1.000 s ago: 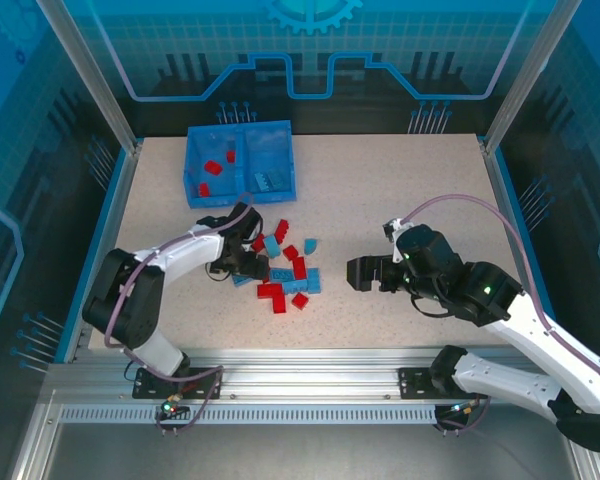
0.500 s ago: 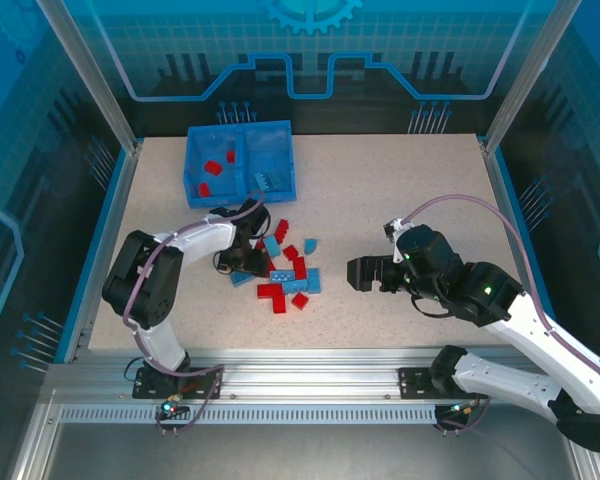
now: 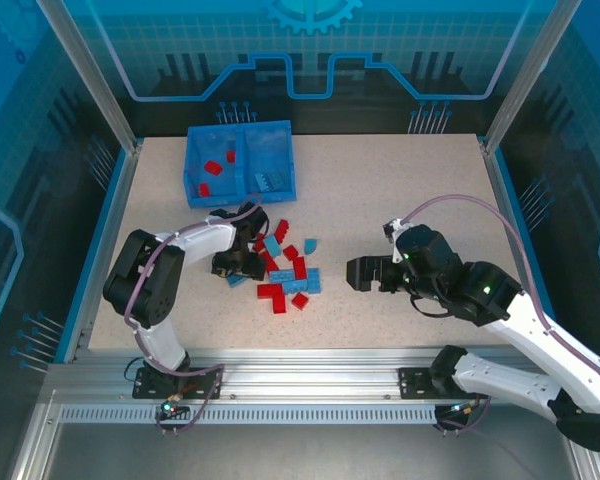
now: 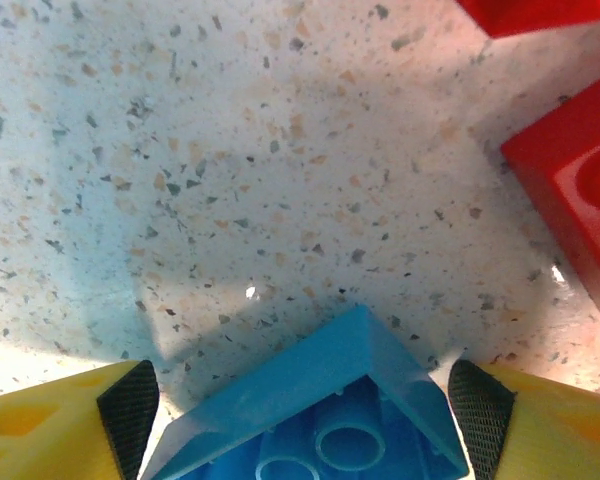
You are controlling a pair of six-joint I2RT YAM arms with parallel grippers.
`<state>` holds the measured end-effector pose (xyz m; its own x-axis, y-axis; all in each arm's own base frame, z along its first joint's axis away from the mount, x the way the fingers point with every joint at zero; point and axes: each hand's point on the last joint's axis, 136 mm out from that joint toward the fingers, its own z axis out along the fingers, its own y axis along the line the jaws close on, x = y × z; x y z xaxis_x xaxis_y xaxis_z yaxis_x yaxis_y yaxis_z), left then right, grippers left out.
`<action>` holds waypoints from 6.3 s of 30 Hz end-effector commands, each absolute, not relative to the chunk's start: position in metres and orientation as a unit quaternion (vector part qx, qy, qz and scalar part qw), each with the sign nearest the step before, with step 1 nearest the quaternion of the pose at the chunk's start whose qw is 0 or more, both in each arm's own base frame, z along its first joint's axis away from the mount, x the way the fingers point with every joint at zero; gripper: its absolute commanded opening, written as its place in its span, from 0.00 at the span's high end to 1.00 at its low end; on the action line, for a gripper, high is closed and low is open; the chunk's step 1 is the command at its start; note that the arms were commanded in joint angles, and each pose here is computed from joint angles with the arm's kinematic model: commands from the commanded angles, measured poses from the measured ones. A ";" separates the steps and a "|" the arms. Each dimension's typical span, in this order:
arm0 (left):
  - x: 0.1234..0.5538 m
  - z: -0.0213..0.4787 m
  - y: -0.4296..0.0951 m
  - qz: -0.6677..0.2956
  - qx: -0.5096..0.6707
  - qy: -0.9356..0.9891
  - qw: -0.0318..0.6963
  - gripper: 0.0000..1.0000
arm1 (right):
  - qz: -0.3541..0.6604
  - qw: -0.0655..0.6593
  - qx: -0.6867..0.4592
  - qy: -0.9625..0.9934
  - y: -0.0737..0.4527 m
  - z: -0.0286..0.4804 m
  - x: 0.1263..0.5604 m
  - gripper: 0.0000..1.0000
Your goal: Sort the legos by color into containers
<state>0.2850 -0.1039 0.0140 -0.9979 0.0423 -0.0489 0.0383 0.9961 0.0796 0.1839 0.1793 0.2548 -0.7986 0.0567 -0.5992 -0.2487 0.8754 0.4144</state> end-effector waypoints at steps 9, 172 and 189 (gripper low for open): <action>0.275 0.005 -0.101 0.054 -0.045 0.997 -0.009 0.49 | 0.253 0.317 -0.037 0.913 0.176 0.260 0.183 0.00; 0.523 0.160 0.000 0.004 -0.282 0.921 0.270 0.64 | 0.159 0.265 -0.152 0.939 0.285 0.202 0.232 0.00; 0.544 0.174 -0.002 -0.061 -0.279 0.925 0.250 0.28 | 0.159 0.292 -0.154 0.931 0.284 0.214 0.240 0.00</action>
